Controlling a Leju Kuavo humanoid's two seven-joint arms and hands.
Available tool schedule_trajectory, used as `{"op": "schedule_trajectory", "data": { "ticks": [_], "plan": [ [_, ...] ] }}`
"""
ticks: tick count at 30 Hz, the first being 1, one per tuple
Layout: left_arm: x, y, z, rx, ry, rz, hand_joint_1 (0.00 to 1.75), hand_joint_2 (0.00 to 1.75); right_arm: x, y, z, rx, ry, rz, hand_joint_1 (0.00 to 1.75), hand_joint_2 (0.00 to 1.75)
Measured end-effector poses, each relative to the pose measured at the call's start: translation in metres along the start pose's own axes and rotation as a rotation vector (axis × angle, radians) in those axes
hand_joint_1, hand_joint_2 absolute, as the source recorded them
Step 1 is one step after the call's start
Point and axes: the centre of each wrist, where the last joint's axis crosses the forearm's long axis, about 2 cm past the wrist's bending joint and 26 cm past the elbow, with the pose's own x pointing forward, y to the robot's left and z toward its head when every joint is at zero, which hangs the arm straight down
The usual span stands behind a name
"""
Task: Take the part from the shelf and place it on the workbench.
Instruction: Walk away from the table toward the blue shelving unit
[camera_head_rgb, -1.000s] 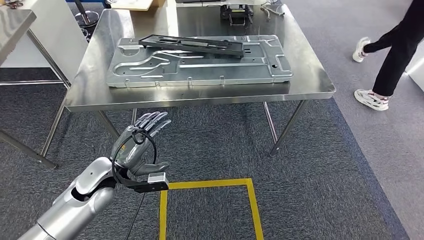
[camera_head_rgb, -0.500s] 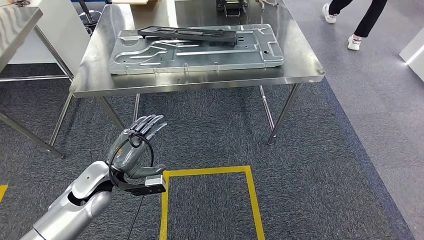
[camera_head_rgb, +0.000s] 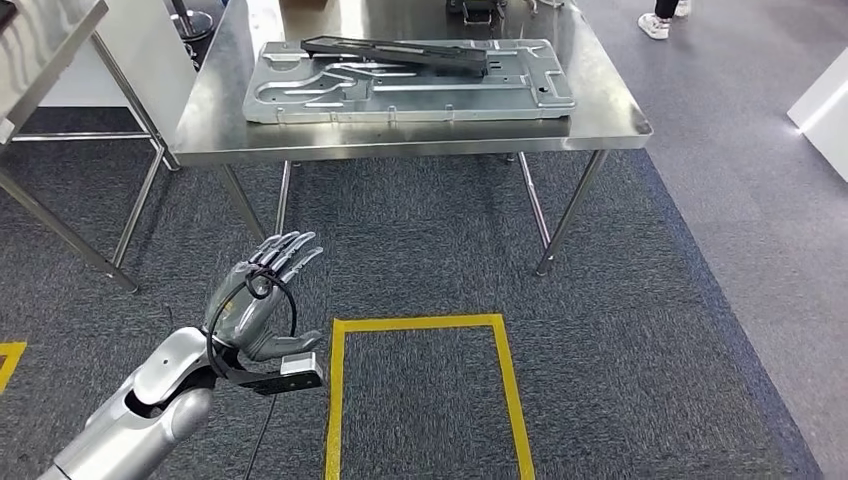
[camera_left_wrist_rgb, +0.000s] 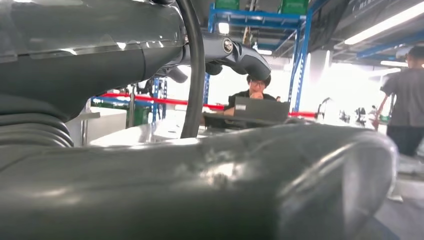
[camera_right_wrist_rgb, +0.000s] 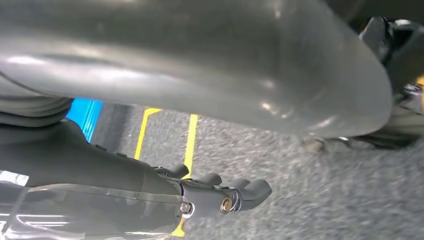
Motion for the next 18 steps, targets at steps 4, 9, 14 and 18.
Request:
{"op": "schedule_trajectory", "data": {
  "ticks": [4,9,14,18],
  "plan": [
    [-0.0022,0.0012,0.0021,0.003,0.008,-0.003,0.00,0.00,0.0016,-0.0003,0.0000,-0.001,-0.002,-0.001,0.00,0.00],
    [-0.0042,0.0023,0.0041,0.004,0.012,-0.008,0.00,0.00,0.0025,0.0000,0.0001,-0.001,-0.003,-0.001,0.00,0.00],
    [-0.0071,0.0025,0.0076,-0.002,0.019,-0.011,0.00,0.00,0.0025,-0.0001,0.0001,-0.002,-0.003,-0.003,0.00,0.00],
    [-0.0088,0.0033,0.0082,-0.002,0.023,-0.013,0.00,0.00,0.0027,0.0000,0.0001,-0.001,-0.003,-0.005,0.00,0.00]
  ]
}}
